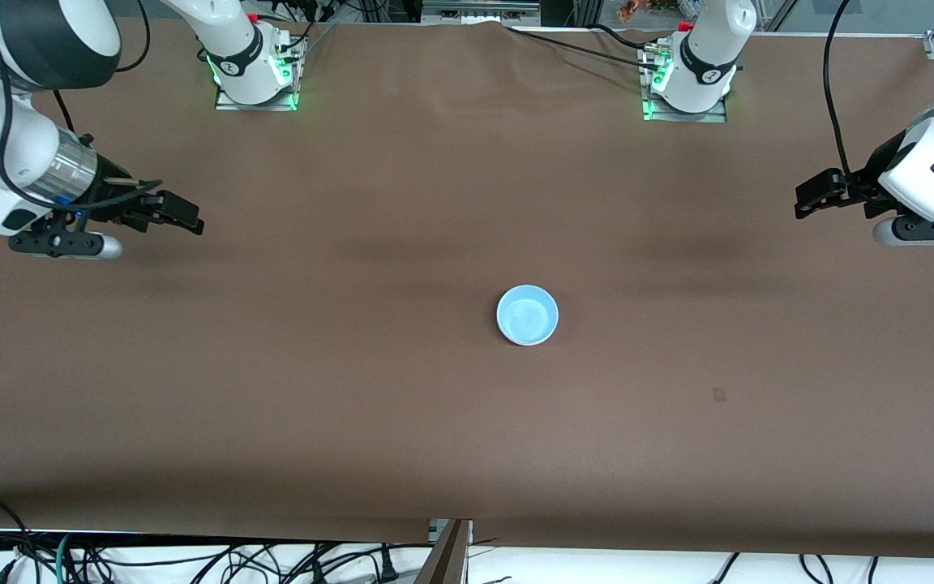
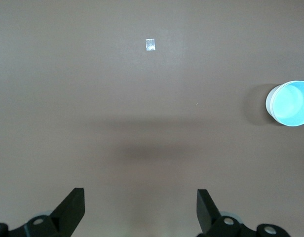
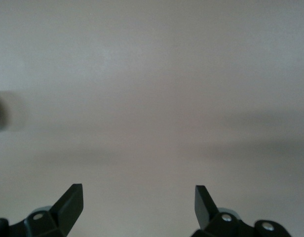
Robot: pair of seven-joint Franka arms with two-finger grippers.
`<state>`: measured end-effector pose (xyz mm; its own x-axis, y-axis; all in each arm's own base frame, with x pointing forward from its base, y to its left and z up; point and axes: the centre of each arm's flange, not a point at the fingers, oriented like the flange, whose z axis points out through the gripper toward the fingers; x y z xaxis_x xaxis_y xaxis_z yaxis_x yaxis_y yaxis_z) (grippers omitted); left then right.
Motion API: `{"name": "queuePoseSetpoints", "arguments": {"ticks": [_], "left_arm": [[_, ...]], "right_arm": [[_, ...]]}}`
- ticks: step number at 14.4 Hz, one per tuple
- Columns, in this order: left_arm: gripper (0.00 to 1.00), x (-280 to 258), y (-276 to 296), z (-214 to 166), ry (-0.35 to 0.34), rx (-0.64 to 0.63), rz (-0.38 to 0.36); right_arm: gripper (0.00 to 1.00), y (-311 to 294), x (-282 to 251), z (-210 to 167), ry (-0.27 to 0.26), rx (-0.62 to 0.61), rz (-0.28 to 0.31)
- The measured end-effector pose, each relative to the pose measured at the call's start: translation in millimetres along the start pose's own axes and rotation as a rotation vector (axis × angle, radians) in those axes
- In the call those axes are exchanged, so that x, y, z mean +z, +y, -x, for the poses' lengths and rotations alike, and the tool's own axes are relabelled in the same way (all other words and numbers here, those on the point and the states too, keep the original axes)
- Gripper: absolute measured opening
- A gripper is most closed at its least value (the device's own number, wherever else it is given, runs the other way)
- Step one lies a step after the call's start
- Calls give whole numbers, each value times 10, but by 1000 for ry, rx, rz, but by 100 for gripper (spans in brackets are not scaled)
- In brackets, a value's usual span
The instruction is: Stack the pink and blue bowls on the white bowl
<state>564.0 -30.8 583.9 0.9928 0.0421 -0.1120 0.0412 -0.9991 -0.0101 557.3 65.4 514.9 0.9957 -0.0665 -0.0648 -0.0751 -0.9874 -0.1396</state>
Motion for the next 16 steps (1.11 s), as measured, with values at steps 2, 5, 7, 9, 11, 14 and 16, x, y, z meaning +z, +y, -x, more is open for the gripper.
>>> {"name": "queuePoseSetpoints", "arguments": {"ticks": [2, 5, 7, 9, 11, 14, 16], "left_arm": [[100, 0, -1, 0, 0, 0, 0], [100, 0, -2, 0, 0, 0, 0], [100, 0, -3, 0, 0, -1, 0], [100, 1, -3, 0, 0, -1, 0], [100, 1, -3, 0, -1, -1, 0], [100, 1, -3, 0, -1, -1, 0], [100, 1, -3, 0, -1, -1, 0]], "right_arm": [[100, 68, -51, 41, 9, -16, 0], [100, 49, -87, 66, 20, -52, 43], [100, 16, -75, 75, 23, -81, 97], [100, 12, -92, 83, 30, -93, 127], [100, 6, -145, 104, 40, -97, 130], [100, -19, -268, 156, 59, -104, 130], [100, -21, -301, 184, 58, -113, 131]]}}
